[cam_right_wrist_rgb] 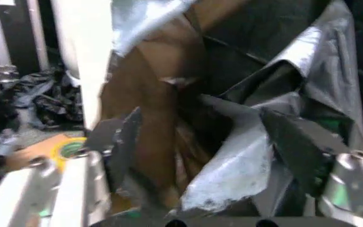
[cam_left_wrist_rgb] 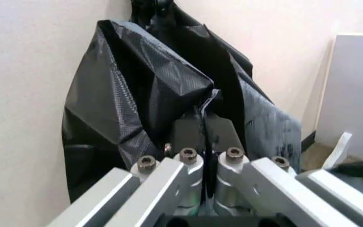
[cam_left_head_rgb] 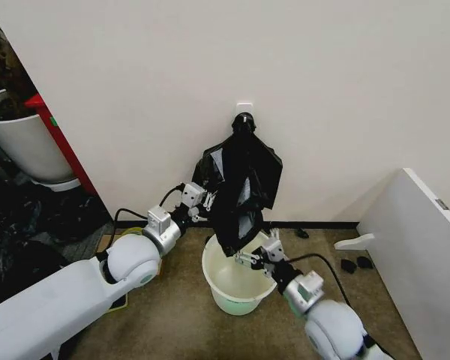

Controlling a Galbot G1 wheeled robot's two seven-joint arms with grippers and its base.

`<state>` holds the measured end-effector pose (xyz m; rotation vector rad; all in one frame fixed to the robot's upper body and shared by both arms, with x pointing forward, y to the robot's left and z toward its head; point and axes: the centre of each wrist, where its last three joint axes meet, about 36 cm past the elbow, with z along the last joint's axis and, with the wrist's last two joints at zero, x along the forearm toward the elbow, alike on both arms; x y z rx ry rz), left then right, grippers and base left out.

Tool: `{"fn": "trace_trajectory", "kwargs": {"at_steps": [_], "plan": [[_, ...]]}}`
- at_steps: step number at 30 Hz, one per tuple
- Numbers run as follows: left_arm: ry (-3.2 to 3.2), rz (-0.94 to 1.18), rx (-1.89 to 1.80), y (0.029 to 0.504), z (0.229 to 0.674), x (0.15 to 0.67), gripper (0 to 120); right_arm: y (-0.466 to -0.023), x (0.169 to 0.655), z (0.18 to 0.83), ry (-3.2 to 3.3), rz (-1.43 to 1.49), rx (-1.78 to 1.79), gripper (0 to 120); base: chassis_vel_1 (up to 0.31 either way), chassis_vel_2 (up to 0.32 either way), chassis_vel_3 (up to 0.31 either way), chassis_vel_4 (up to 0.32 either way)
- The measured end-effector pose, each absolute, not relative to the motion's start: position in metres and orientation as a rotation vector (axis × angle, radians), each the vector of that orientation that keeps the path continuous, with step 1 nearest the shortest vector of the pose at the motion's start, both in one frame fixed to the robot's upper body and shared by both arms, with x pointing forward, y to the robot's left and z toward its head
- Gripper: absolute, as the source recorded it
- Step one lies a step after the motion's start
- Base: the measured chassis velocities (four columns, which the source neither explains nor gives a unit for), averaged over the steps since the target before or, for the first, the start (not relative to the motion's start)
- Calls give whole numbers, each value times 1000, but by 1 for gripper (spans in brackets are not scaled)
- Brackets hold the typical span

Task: Place the garbage bag over the trash bin.

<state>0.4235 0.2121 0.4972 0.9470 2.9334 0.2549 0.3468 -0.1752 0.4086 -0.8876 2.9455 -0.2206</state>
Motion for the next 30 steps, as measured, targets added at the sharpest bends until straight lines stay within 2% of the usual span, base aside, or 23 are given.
{"fn": "trace_trajectory", "kwargs": {"at_steps": [2, 4, 5, 9, 11, 19, 30], "plan": [[2933, 258, 953, 212, 497, 422, 0, -175, 350, 407, 2944, -228, -872, 65, 0, 0, 0, 0], [2933, 260, 963, 211, 496, 421, 0, -174, 356, 405, 2936, -249, -839, 53, 0, 0, 0, 0], [2933, 260, 963, 211, 496, 421, 0, -174, 356, 405, 2936, -249, -839, 53, 0, 0, 0, 0], [2933, 248, 966, 208, 496, 421, 0, -175, 359, 405, 2927, -274, -830, 34, 0, 0, 0, 0], [2933, 248, 965, 208, 495, 421, 0, -176, 360, 404, 2928, -288, -832, 31, 0, 0, 0, 0], [2936, 253, 961, 210, 495, 420, 0, -178, 359, 395, 2969, -351, -899, 0, 0, 0, 0, 0], [2937, 230, 904, 219, 501, 420, 0, -181, 356, 409, 2976, -222, -828, 0, 0, 0, 0, 0]]}}
